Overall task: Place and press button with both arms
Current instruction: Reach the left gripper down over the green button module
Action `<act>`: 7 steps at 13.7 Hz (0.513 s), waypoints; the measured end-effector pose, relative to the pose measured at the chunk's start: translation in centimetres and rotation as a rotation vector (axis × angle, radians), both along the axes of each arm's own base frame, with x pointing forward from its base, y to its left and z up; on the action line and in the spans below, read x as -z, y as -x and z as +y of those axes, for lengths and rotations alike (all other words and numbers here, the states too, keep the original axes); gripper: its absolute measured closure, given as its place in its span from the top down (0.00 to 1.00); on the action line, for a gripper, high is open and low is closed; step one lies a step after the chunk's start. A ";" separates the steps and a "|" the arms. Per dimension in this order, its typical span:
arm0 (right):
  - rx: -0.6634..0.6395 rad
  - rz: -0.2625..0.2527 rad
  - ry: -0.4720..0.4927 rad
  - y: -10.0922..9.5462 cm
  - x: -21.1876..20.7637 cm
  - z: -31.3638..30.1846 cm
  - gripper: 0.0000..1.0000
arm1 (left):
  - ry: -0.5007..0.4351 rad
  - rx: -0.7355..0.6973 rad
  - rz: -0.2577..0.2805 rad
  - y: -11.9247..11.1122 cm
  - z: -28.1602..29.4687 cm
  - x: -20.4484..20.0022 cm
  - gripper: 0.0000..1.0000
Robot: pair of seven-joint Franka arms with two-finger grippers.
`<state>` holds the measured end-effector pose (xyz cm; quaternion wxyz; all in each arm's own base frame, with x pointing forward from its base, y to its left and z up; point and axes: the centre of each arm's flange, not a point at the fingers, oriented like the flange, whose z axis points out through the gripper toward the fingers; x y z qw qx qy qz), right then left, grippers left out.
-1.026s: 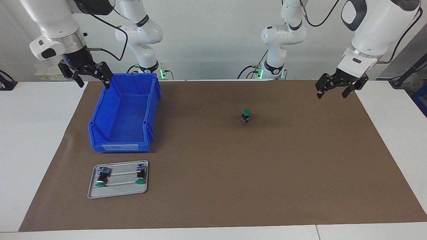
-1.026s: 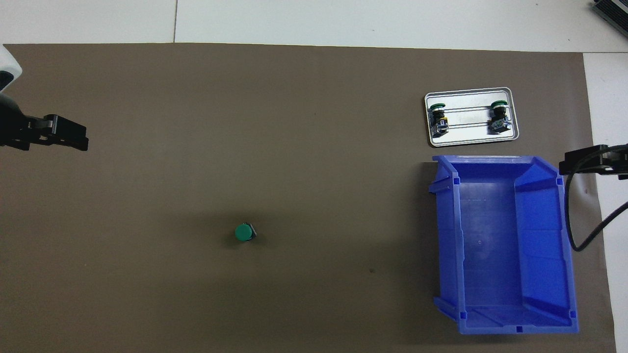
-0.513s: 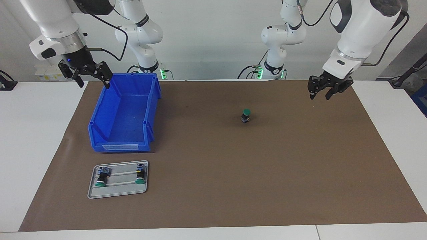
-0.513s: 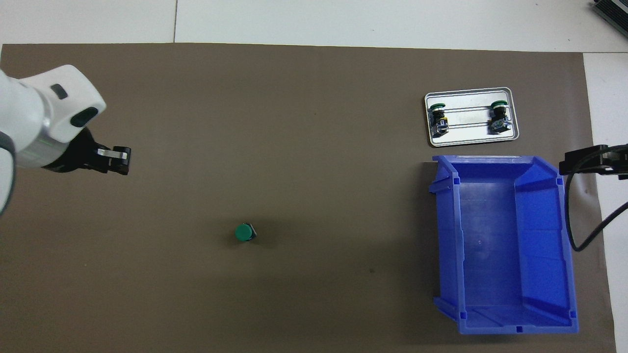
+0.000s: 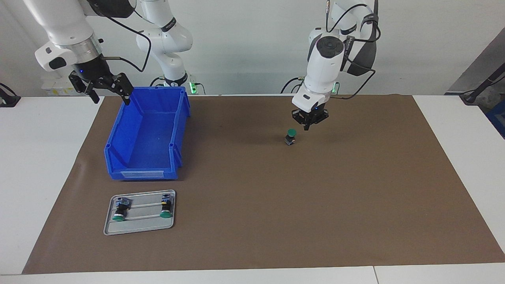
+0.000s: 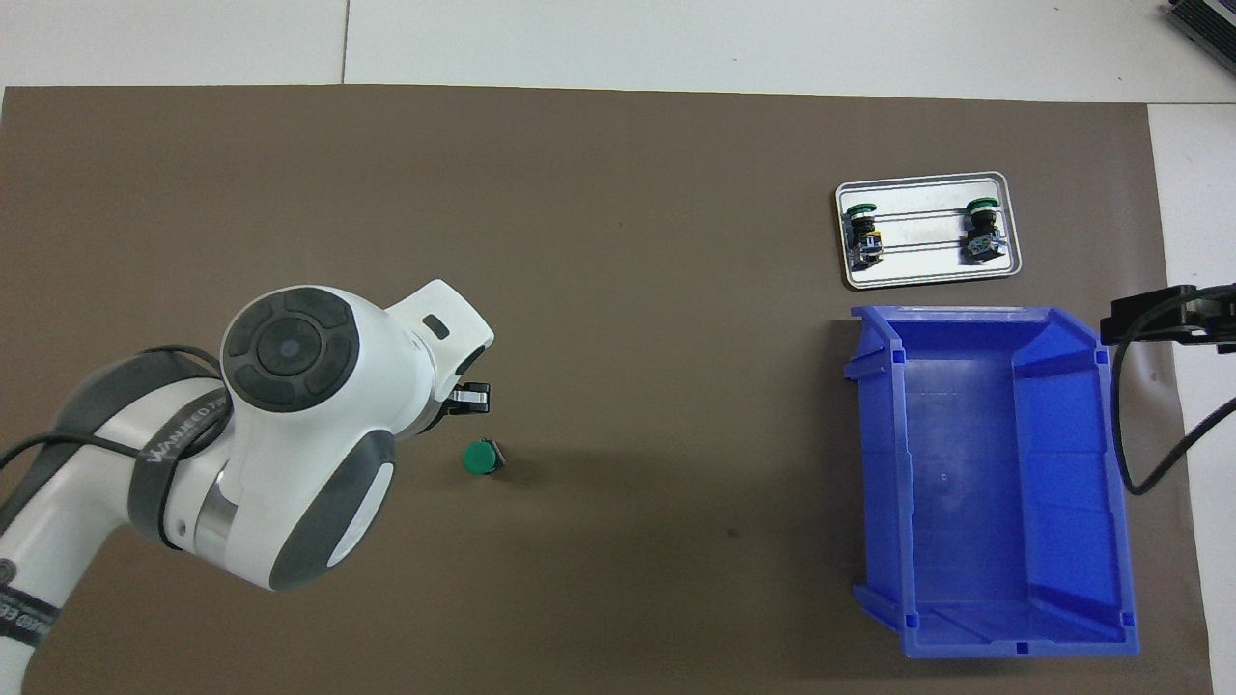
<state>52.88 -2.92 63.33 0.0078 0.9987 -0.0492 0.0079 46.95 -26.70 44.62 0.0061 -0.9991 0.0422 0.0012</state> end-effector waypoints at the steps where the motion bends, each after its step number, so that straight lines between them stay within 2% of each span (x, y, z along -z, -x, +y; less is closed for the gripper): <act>1: 0.000 0.000 0.000 0.0 0.0 0.0 1.00 | 0.003 0.002 -0.006 0.6 -0.3 1.5 0.01; 4: 0.000 0.000 0.000 0.0 0.0 0.0 1.00 | 0.003 0.001 -0.005 2.1 0.0 4.8 0.01; 7: 0.000 0.000 0.000 0.0 0.0 0.0 1.00 | 0.007 -0.012 0.005 3.1 -0.3 5.3 0.01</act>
